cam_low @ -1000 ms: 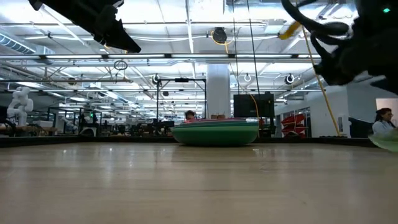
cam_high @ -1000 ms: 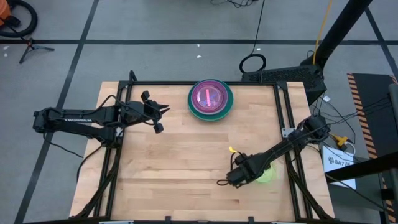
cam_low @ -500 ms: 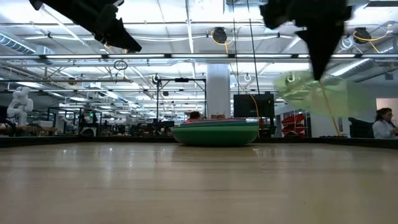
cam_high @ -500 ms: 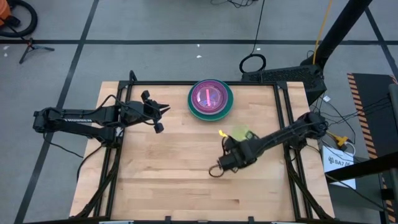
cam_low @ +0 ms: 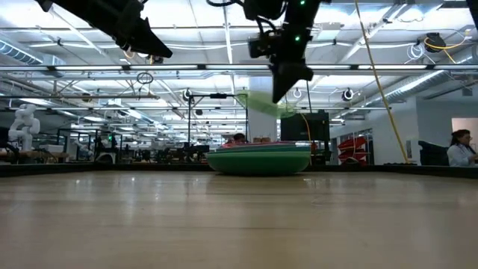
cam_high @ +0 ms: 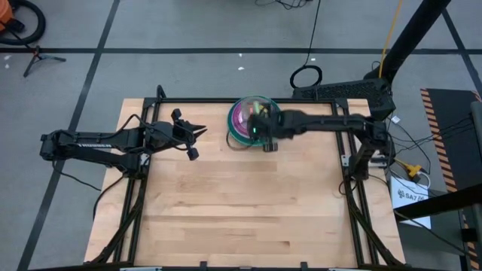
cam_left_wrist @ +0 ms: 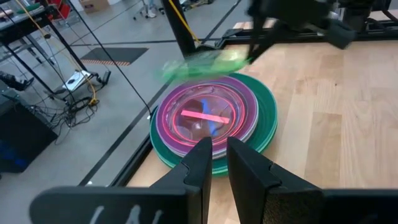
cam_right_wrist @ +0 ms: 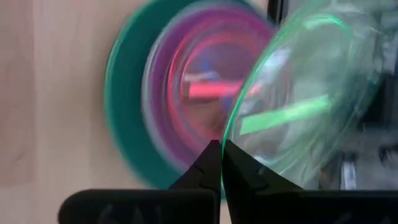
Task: Stack plastic plates
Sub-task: Stack the light green plate on the pink plate, then return to Home Position
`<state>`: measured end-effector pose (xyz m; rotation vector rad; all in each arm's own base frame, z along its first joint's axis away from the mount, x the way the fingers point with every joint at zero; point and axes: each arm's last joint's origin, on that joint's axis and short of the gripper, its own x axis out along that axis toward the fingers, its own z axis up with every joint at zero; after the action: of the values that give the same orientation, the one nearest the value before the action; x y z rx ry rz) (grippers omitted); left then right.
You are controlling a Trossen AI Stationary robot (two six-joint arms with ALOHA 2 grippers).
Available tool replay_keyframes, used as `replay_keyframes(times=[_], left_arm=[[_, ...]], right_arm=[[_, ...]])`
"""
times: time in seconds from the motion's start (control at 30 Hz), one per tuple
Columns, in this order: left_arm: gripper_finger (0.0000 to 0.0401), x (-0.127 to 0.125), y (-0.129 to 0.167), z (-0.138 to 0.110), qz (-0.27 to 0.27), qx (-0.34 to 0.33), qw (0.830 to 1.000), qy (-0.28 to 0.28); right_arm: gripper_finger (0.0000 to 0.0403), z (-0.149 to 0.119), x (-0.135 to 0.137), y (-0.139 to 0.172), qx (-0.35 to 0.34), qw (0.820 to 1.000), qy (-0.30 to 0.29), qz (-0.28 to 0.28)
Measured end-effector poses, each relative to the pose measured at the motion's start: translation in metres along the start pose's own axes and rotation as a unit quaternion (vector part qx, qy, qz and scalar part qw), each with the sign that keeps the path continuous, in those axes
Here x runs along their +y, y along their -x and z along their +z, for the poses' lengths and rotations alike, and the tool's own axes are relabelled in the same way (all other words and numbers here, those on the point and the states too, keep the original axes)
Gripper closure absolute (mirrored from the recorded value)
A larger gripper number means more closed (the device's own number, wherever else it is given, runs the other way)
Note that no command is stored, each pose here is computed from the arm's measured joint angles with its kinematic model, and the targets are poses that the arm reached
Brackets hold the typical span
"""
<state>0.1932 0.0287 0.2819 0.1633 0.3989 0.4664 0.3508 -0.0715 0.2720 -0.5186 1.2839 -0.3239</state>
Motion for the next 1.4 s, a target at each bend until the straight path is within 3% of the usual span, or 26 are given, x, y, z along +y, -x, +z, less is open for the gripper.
replay_keyframes(times=[0.17, 0.3, 0.43, 0.63, 0.87, 1.0, 1.07, 1.2, 1.4], left_arm=[[0.0343, 0.0, 0.0, 0.0, 0.0, 0.0, 1.0, 0.001], [0.0343, 0.0, 0.0, 0.0, 0.0, 0.0, 1.0, 0.003], [0.0343, 0.0, 0.0, 0.0, 0.0, 0.0, 1.0, 0.003], [0.0343, 0.0, 0.0, 0.0, 0.0, 0.001, 1.0, 0.003], [0.0343, 0.0, 0.0, 0.0, 0.0, 0.002, 1.0, 0.005], [0.0343, -0.003, 0.001, -0.003, -0.018, 0.014, 1.0, 0.017], [0.0343, -0.01, 0.003, -0.004, -0.044, 0.018, 0.998, 0.027], [0.0343, -0.029, 0.009, -0.01, -0.097, 0.017, 0.994, 0.036], [0.0343, -0.054, 0.027, -0.033, -0.168, -0.023, 0.985, 0.028]], right_arm=[[0.0403, -0.006, -0.042, -0.028, -0.061, 0.997, -0.012, 0.033], [0.0403, -0.018, -0.054, -0.052, -0.028, 0.998, -0.011, 0.053], [0.0394, -0.024, -0.057, -0.06, -0.01, 0.998, -0.01, 0.067], [0.0365, -0.021, -0.057, -0.06, -0.054, 0.992, -0.022, 0.109], [0.0317, -0.024, -0.053, -0.053, -0.039, 0.986, -0.086, 0.136], [0.0306, -0.032, -0.037, -0.034, -0.034, 0.955, -0.155, 0.252], [0.0307, -0.032, -0.017, -0.029, -0.065, 0.945, -0.152, 0.282], [0.0316, -0.037, 0.028, -0.024, -0.152, 0.939, -0.126, 0.282], [0.0325, -0.067, 0.082, -0.014, -0.306, 0.908, -0.114, 0.263]])
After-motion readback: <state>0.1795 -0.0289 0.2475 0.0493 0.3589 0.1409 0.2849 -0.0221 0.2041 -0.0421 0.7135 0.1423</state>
